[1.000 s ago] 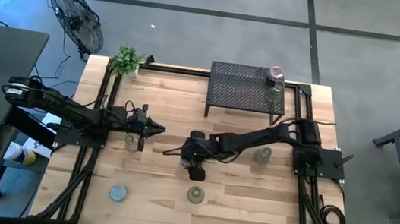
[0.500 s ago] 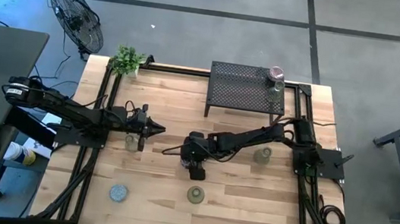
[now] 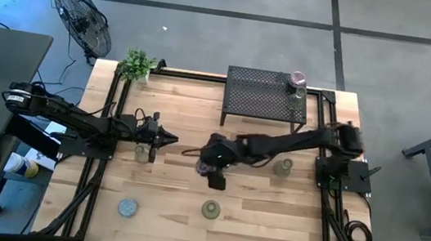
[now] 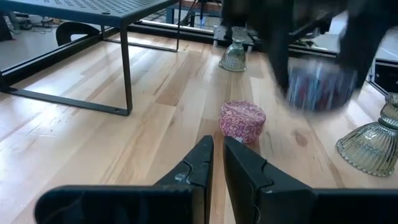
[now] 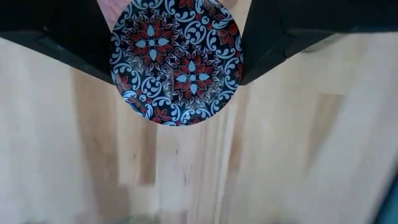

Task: Pick & Place candle stick holders
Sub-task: Put the black scented candle on the shelf

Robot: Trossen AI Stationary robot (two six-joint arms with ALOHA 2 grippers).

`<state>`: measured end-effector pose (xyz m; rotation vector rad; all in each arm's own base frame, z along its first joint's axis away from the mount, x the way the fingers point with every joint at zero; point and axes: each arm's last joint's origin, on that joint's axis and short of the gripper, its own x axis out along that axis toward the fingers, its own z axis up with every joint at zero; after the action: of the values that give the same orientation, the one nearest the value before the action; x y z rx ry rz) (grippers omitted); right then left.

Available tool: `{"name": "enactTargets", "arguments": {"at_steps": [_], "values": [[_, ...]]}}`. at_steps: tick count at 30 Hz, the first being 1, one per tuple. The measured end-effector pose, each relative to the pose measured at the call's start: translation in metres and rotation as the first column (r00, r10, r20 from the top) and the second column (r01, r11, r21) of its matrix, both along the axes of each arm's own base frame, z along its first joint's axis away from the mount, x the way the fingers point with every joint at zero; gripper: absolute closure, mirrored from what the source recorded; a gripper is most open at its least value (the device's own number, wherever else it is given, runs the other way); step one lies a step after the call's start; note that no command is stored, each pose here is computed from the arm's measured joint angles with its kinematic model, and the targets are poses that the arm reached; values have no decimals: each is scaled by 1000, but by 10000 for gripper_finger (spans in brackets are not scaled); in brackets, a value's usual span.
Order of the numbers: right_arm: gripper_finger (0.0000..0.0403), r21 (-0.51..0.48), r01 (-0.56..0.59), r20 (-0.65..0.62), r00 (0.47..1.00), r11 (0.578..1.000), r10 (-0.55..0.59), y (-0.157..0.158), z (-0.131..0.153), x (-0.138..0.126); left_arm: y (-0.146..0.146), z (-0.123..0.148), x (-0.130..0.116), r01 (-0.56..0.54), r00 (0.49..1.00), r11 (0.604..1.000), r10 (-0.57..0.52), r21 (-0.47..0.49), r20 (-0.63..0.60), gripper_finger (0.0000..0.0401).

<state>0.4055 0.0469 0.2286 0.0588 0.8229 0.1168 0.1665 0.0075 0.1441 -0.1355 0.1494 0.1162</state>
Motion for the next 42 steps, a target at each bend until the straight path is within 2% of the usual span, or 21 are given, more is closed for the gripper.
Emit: {"name": "enactTargets", "arguments": {"at_steps": [3, 6, 9, 12, 14, 18, 22, 24, 30, 38, 42], "values": [[117, -56, 104, 22, 994, 993, -103, -10, 44, -21, 0, 0, 0, 0, 1000, 1000, 0, 0, 0, 367], [117, -130, 259, 42, 966, 957, -256, -32, 84, -43, 0, 0, 0, 0, 1000, 1000, 0, 0, 1, 367], [117, -163, 413, 55, 910, 896, -410, -70, 118, -64, 0, 0, 0, 0, 1000, 1000, 0, 0, 1, 367], [117, -196, 543, 31, 836, 817, -548, -117, 133, -84, 0, 0, 0, 3, 1000, 1000, -3, 0, 1, 367], [116, -208, 606, 2, 786, 768, -619, -151, 134, -96, 0, 0, 0, 3, 1000, 1000, -3, -1, 1, 367], [116, -210, 673, -65, 714, 709, -697, -209, 122, -123, 0, 0, 0, 4, 1000, 1000, -4, 3, 0, 367], [116, -193, 725, -116, 652, 661, -749, -249, 107, -149, 0, 0, 0, 4, 1000, 1000, -4, 6, 0, 367], [116, -182, 741, -106, 639, 647, -762, -263, 101, -158, 0, 0, 0, 5, 1000, 1000, -5, 10, 0, 367], [116, -153, 750, -85, 638, 643, -765, -290, 91, -172, 0, 0, 0, 5, 1000, 1000, -5, 10, 0, 367], [116, -164, 731, -139, 648, 663, -749, -306, 72, -170, 0, 1, 0, 5, 1000, 1000, -5, 10, 8, 367], [116, -172, 736, -154, 637, 655, -756, -311, 67, -172, 0, 1, 0, 4, 1000, 1000, -4, 10, 7, 367]]}}
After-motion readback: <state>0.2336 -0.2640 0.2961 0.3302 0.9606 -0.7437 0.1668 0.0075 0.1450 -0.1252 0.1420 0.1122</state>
